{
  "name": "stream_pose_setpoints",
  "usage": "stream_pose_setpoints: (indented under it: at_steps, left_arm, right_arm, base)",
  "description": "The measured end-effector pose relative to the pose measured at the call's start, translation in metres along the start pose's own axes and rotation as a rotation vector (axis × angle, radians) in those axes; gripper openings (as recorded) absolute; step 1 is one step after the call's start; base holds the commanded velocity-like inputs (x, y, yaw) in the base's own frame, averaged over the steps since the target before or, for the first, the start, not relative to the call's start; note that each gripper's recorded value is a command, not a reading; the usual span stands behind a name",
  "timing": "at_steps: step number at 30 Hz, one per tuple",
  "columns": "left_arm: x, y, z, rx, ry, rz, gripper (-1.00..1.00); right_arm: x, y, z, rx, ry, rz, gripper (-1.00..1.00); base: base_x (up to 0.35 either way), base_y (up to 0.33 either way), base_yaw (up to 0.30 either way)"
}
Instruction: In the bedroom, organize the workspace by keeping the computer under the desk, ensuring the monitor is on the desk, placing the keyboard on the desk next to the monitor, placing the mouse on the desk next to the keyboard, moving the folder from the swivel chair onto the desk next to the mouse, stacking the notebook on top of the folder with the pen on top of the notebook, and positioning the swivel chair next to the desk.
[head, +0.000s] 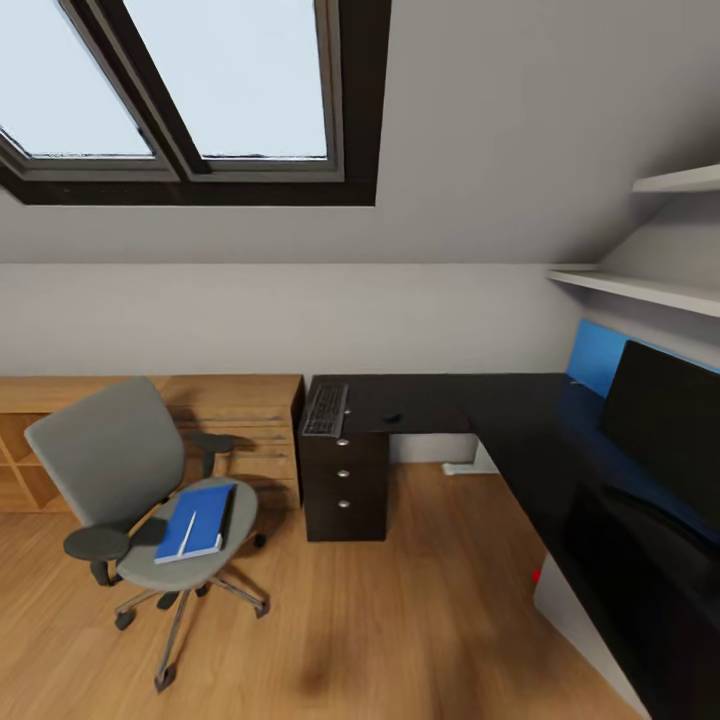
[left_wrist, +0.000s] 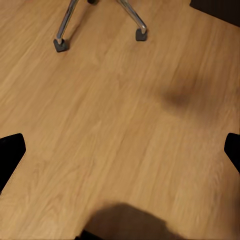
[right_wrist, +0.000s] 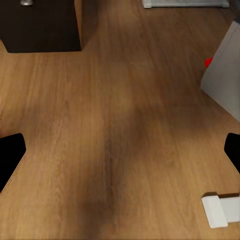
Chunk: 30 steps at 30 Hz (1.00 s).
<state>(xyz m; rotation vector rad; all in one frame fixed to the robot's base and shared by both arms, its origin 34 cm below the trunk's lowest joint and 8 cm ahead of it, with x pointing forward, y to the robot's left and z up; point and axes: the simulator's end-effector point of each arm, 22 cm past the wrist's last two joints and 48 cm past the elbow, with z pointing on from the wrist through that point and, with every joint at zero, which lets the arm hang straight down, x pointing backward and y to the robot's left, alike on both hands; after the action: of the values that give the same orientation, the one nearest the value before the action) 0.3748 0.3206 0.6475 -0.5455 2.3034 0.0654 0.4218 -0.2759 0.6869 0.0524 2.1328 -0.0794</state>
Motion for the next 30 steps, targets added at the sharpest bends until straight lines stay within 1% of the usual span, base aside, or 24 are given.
stream_pose_setpoints:
  at_steps: [11, 15, 20, 25, 30]
  left_arm:
    - [-0.0002, 0.0000, 0.0000, 0.000, -0.001, 0.000, 1.00]
    - [-0.0002, 0.0000, 0.0000, 0.000, -0.001, 0.000, 1.00]
    - [-0.0001, 0.0000, 0.0002, 0.000, 0.000, 0.000, 1.00]
    - [0.0000, 0.0000, 0.0000, 0.000, 0.000, 0.000, 1.00]
    - [0.0000, 0.0000, 0.0002, 0.000, 0.000, 0.000, 1.00]
  right_arm:
    - [-0.0003, 0.0003, -0.0001, -0.002, -0.001, -0.001, 1.00]
    - [-0.0001, 0.0006, -0.0001, -0.003, -0.001, -0.002, 1.00]
    - [0.0004, 0.0007, -0.0001, -0.003, 0.001, -0.002, 1.00]
    - [0.0006, 0.0016, -0.0004, -0.007, 0.001, -0.006, 1.00]
    - [0.0015, 0.0020, 0.0000, -0.009, 0.006, -0.007, 1.00]
  base:
    - [0.330, 0.018, 0.000]
    - [0.313, 0.123, 0.000]
    - [0.155, 0.225, 0.000]
    - [0.284, 0.053, 0.000]
    - [0.149, 0.010, 0.000]
